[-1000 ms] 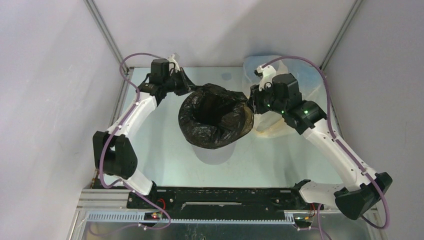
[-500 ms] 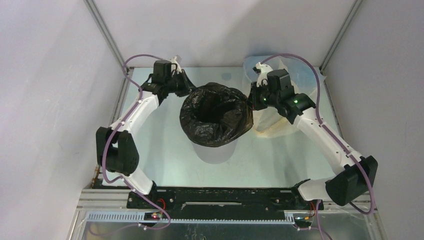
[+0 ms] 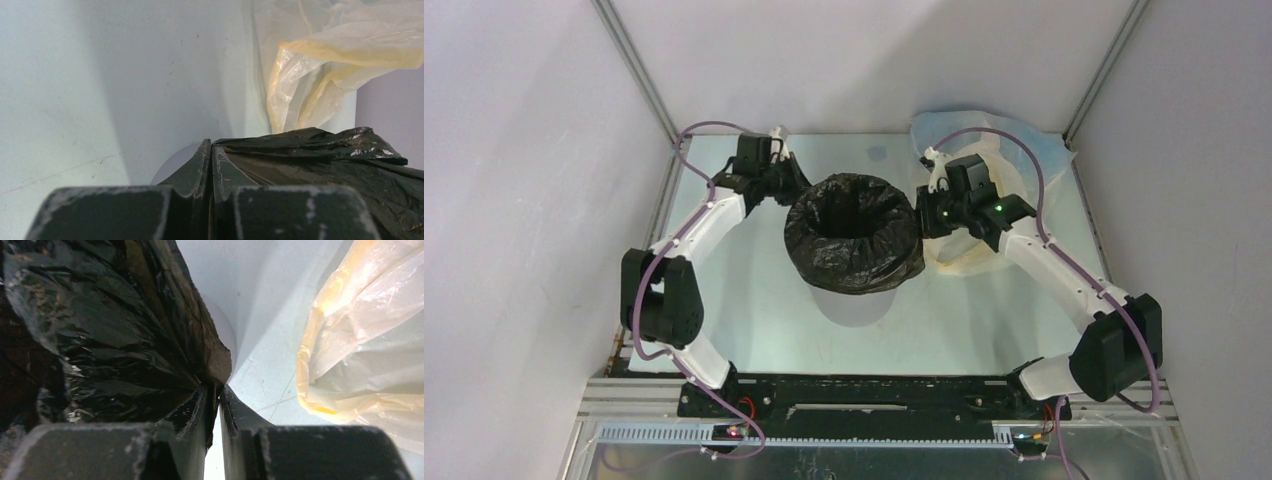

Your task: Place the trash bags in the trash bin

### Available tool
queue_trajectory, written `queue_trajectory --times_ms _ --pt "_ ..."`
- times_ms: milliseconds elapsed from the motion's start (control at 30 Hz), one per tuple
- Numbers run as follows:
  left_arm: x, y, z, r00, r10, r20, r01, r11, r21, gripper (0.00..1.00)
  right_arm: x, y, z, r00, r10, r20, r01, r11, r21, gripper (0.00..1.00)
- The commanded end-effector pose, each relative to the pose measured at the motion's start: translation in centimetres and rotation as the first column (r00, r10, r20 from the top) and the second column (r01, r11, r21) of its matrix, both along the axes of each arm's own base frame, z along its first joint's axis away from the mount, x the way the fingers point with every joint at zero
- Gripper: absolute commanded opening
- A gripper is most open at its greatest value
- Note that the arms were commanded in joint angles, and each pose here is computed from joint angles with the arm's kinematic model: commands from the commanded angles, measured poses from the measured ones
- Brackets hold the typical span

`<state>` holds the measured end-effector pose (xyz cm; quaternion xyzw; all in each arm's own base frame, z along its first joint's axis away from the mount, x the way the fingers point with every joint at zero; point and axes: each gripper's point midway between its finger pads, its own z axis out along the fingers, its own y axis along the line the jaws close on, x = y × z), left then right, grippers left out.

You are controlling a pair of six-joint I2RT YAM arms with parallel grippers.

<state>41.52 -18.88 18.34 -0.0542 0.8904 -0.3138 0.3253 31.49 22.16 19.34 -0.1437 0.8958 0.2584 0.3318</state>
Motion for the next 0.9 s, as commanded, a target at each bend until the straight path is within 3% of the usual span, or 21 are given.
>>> queue_trajectory --times_ms 0,200,300,367,467,600,867 --pt "0.2 0.4 0.3 0.999 0.008 0.046 -0.009 1.000 0.027 0.07 0.2 0.4 1.1 0.999 0.002 0.038 -0.004 0.999 0.047 0.22" --pt "-0.4 1.1 1.4 0.995 0.042 0.089 -0.044 0.999 0.023 0.10 -0.1 -1.3 2.5 0.993 -0.075 0.089 0.072 0.997 0.041 0.38" --pt "-0.3 2.1 3.6 0.984 0.094 0.150 -0.100 0.994 0.033 0.22 -0.3 -2.9 4.8 0.978 -0.142 0.155 0.135 0.989 0.054 0.48" --pt "-0.5 3.0 5.3 0.972 0.138 0.191 -0.147 0.989 0.034 0.36 -0.8 -3.8 6.4 0.964 -0.173 0.200 0.160 0.984 0.078 0.60" --pt "-1.3 4.2 7.2 0.950 0.201 0.239 -0.214 0.976 0.029 0.55 -1.9 -4.6 8.4 0.950 -0.199 0.241 0.175 0.977 0.119 0.69" --pt "-2.7 5.9 8.3 0.923 0.271 0.272 -0.286 0.958 0.017 0.72 -3.6 -4.9 9.4 0.948 -0.214 0.237 0.176 0.970 0.171 0.74" --pt "-10.1 8.9 6.5 0.885 0.361 0.295 -0.370 0.929 -0.028 0.75 -7.9 -5.7 8.3 0.936 -0.321 0.144 0.248 0.892 0.378 0.67"
